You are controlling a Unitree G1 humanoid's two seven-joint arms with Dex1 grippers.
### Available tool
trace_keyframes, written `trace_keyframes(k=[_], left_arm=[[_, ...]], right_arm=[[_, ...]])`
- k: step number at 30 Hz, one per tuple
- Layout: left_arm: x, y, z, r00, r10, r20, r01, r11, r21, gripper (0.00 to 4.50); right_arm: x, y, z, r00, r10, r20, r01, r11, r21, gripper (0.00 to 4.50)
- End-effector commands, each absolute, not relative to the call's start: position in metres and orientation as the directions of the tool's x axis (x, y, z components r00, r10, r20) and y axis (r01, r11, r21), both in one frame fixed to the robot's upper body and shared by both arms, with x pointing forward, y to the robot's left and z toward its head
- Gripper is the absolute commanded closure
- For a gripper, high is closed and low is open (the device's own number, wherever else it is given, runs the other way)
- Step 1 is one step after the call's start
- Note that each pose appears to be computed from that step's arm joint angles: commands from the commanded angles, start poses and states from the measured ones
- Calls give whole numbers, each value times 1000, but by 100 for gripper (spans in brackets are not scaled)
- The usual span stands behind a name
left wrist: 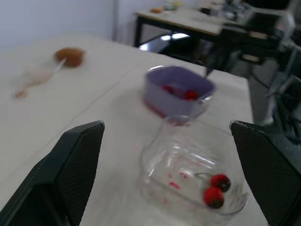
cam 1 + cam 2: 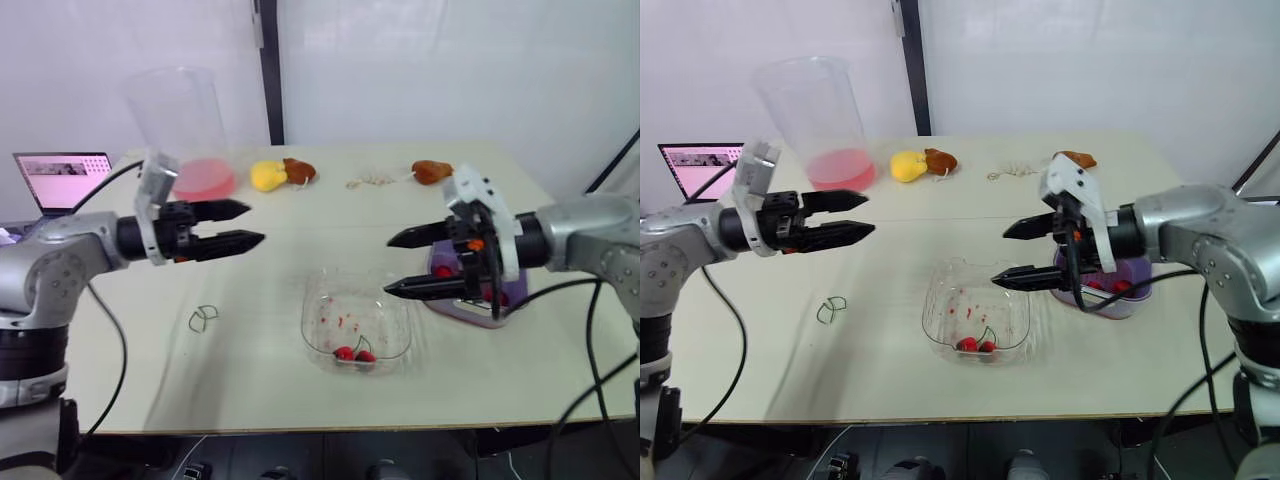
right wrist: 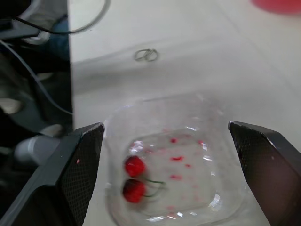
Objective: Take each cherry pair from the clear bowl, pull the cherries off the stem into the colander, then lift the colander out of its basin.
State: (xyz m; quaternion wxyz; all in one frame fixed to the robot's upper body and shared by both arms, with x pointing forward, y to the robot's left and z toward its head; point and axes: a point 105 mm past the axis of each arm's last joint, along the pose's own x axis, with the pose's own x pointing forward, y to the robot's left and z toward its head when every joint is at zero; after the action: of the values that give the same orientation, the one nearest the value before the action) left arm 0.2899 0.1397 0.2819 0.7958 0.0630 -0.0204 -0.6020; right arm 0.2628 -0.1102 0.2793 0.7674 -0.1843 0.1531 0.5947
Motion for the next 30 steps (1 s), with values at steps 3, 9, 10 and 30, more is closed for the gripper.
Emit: trace_keyframes(k=[3, 9, 10, 30], left_arm=[[269, 124, 273, 171, -982, -84, 976, 157, 153, 2], [267, 126, 255, 188, -974, -123, 978, 175, 113, 2], [266, 126, 252, 186, -973, -135, 979, 172, 109, 2], [263, 132, 229, 190, -951, -245, 980, 198, -9, 2]], right_arm=[[274, -106, 247, 232, 716, -659, -966, 250, -69, 0], [305, -97, 204, 267, 568, -778, -963, 187, -194, 0], [305, -94, 200, 256, 567, -783, -966, 168, -195, 0], [298, -61, 155, 93, 518, -850, -962, -172, -210, 0]])
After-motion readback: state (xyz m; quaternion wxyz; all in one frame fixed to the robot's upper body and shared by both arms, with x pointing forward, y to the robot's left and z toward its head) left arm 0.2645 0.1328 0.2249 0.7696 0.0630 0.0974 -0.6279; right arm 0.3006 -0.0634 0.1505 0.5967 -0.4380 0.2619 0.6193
